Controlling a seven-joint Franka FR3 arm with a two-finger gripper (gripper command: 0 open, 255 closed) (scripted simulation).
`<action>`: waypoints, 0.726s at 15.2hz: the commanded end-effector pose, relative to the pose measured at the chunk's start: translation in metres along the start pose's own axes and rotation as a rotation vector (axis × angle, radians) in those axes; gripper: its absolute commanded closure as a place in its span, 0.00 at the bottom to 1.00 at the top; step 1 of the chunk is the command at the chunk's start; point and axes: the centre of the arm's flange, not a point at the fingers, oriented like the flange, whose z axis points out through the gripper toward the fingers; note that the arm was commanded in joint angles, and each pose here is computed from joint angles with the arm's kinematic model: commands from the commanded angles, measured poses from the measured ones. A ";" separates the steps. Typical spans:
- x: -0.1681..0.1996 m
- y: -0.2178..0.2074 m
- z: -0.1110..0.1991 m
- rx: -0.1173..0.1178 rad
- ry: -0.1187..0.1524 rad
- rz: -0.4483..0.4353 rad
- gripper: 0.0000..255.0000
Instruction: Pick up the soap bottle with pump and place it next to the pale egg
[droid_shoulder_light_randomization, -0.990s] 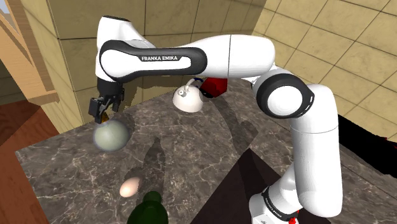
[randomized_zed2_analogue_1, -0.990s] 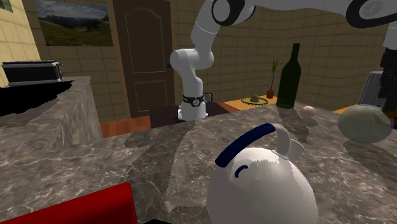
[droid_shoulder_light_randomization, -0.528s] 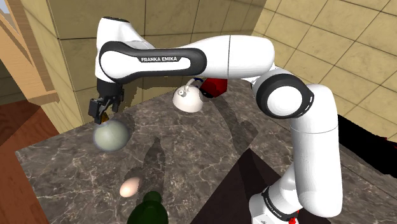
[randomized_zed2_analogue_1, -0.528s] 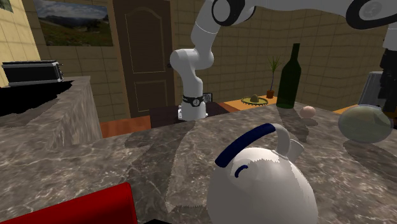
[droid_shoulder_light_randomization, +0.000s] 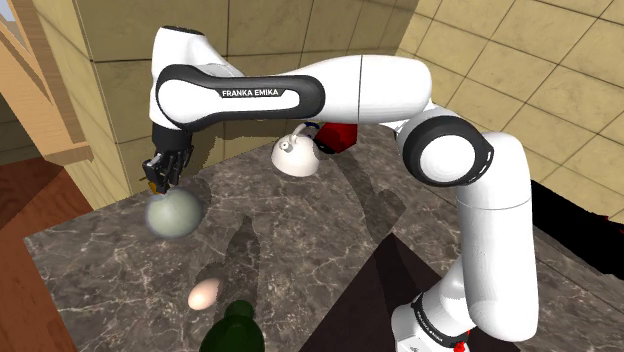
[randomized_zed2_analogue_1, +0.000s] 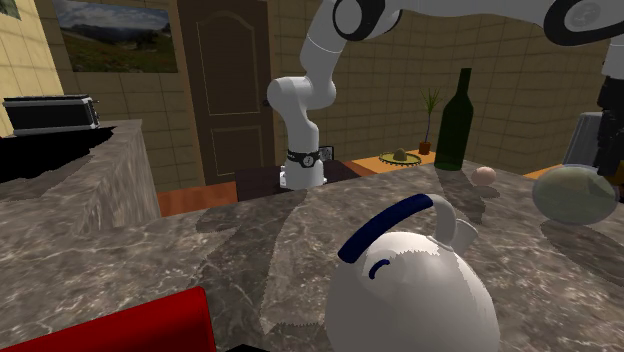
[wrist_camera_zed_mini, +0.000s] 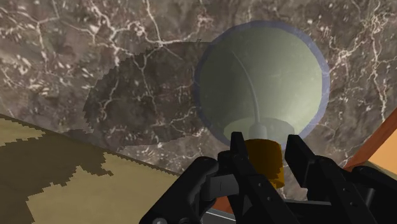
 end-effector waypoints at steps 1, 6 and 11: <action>0.000 0.000 0.001 0.000 -0.001 0.000 1.00; 0.001 -0.004 -0.020 0.000 -0.001 0.000 1.00; 0.003 -0.009 -0.046 0.000 -0.001 0.000 1.00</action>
